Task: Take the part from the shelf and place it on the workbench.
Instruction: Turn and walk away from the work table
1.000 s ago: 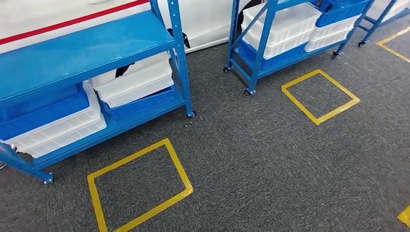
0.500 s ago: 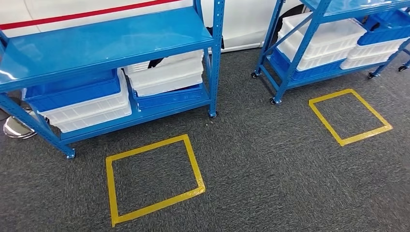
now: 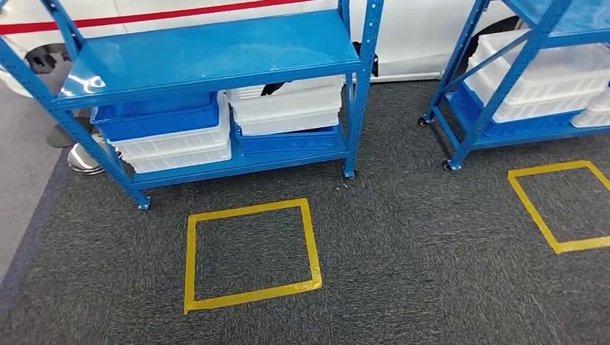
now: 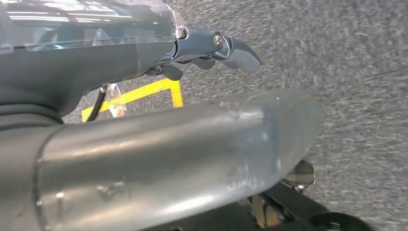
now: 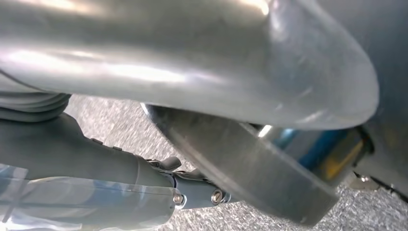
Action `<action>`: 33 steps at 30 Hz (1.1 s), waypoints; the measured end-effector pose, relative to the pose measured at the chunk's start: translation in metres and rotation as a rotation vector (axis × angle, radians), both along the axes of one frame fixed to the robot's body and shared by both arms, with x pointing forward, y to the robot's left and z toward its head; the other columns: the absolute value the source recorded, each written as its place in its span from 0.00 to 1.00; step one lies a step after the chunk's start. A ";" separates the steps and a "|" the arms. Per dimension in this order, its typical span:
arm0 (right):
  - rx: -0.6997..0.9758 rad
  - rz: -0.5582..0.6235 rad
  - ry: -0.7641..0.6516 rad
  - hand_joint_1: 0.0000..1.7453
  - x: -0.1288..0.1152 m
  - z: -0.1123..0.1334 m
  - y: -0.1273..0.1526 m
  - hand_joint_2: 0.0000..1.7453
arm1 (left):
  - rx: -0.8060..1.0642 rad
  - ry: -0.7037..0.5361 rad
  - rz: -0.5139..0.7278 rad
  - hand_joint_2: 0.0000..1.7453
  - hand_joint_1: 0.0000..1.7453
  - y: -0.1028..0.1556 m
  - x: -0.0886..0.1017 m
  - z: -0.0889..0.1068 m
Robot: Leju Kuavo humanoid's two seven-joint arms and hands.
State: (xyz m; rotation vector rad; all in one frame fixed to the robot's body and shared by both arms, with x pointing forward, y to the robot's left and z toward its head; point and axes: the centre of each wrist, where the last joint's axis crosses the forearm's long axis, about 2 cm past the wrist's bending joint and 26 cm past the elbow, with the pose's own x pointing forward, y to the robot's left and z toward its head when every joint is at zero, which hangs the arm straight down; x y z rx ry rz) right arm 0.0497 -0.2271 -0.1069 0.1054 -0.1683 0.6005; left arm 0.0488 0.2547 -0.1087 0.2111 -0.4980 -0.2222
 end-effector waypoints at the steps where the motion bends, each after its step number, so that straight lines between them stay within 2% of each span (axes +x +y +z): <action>1: 0.000 0.000 0.001 0.00 0.000 0.000 0.000 0.00 | -0.001 0.001 -0.001 0.00 0.00 0.000 -0.001 0.000; 18: -0.025 -0.040 -0.049 0.00 0.001 0.000 -0.004 0.00 | -0.023 0.003 0.002 0.00 0.00 -0.002 -0.002 0.000; 33: -0.021 -0.040 -0.051 0.00 0.001 0.000 -0.004 0.00 | -0.099 0.012 0.092 0.00 0.00 -0.002 -0.002 -0.001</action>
